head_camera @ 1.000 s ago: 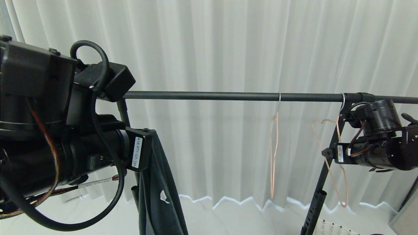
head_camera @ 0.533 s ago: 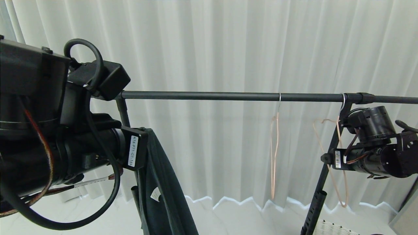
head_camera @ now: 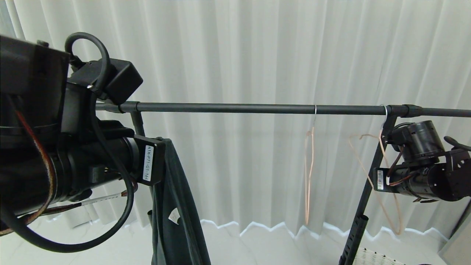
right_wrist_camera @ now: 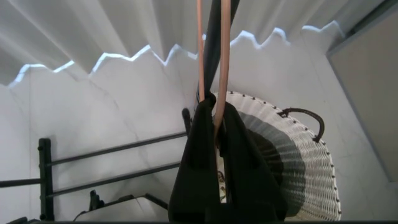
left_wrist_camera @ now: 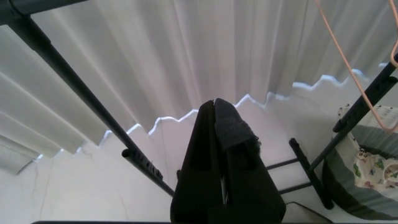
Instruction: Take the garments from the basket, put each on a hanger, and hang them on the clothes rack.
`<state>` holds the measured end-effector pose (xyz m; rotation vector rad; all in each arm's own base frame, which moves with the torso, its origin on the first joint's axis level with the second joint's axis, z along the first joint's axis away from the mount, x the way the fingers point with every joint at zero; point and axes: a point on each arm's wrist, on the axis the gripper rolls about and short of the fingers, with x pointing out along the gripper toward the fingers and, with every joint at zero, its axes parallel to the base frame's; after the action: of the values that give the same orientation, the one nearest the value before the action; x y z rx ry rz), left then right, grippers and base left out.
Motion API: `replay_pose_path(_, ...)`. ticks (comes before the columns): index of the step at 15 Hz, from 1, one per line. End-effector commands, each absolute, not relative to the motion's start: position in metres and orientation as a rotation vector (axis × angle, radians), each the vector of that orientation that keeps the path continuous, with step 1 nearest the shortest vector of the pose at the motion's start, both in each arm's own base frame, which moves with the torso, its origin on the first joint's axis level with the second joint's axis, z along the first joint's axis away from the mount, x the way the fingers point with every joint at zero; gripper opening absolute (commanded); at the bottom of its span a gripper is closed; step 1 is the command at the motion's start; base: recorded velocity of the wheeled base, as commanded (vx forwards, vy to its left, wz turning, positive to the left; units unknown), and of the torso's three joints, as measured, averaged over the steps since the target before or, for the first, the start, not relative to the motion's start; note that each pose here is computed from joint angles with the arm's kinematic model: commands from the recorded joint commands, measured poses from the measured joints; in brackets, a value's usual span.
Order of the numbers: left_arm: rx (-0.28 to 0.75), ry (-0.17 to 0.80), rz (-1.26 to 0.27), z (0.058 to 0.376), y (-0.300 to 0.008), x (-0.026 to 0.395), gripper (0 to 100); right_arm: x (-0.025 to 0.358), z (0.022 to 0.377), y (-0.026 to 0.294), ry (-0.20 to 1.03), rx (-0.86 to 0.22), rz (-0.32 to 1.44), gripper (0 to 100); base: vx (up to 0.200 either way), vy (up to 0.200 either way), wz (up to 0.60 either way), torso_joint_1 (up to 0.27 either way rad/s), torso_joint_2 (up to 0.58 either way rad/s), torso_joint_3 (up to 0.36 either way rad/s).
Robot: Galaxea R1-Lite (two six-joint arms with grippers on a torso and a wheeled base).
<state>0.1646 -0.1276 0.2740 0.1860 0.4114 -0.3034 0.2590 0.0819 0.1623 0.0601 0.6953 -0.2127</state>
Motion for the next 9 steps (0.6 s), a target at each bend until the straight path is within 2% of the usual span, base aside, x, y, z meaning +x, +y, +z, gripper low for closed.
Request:
replay_pose_path(1, 0.183, 0.406, -0.303, 0.275, -0.128, 0.165, 0, 0.255, 0.167, 0.081, 0.685, 0.061, -0.208, 0, 0.000, 0.000, 0.00, 0.000, 0.00, 0.000)
replay_pose_path(4, 0.177, 0.397, -0.302, 0.278, -0.128, 0.165, 0, 0.248, 0.176, 0.079, 0.659, 0.059, -0.200, 0, 0.000, 0.000, 0.00, 0.000, 0.00, 0.000)
replay_pose_path(9, 0.172, 0.387, -0.301, 0.281, -0.127, 0.164, 0, 0.235, 0.195, 0.074, 0.593, -0.002, -0.159, 0, 0.000, 0.000, 0.00, 0.000, 0.00, 0.000)
